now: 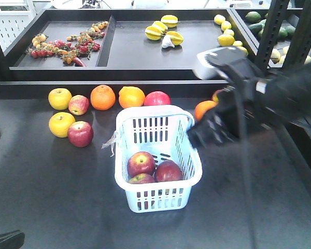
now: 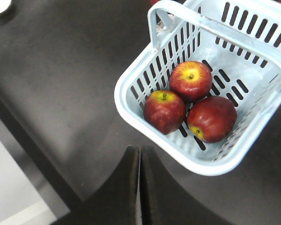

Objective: Pick three apples into basket with both arms
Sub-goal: 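Withdraw the right gripper up and away from the basket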

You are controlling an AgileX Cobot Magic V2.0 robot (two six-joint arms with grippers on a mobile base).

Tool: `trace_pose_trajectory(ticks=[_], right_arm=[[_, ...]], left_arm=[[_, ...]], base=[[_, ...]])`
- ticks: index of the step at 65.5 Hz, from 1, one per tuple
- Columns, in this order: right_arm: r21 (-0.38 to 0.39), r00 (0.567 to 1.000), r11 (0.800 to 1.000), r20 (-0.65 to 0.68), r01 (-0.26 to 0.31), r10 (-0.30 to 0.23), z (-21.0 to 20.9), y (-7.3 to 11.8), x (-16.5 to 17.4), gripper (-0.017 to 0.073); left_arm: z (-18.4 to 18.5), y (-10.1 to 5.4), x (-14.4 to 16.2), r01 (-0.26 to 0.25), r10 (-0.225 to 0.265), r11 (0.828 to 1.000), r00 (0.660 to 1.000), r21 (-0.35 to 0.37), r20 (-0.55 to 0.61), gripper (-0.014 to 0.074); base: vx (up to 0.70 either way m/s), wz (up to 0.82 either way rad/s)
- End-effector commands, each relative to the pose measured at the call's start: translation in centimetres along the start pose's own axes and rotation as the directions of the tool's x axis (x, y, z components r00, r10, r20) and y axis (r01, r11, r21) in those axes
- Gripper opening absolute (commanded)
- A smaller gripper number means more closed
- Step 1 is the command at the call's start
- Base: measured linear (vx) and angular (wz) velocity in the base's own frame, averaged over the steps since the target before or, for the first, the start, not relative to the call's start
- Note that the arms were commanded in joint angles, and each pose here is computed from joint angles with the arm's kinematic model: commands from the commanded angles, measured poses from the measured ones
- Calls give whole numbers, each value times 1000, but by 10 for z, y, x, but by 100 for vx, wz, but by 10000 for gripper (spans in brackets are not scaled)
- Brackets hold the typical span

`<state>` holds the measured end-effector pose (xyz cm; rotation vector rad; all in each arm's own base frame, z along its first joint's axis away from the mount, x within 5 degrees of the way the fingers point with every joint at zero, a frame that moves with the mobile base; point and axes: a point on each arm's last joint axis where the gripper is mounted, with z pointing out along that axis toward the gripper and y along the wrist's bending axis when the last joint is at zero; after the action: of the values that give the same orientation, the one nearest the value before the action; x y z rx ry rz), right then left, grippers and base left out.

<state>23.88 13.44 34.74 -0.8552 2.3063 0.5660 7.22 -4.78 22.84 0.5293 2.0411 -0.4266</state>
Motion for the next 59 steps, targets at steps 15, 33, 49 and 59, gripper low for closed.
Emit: trace_pose_trajectory(ticks=[15,33,49,59], right_arm=[[124,973,992,226,27,-55,-45,25,81,-5],[217,955,976,293,-20,-45,-29,28,174,-5],[247,917,967,398,-68,-37,-31,28,193,-5],[266,910,962,411,-64,-53,-31,27,192,-5]], left_arm=[[-2,1,-12,29,-28,1000,997,-12,75,-6],[-2,1,-12,29,-28,1000,997,-12,75,-6],[-2,1,-12,29,-28,1000,997,-12,75,-6],[-2,1,-12,28,-27,1000,997,-12,75,-6]], base=[[0,0],[0,0],[0,0],[0,0]])
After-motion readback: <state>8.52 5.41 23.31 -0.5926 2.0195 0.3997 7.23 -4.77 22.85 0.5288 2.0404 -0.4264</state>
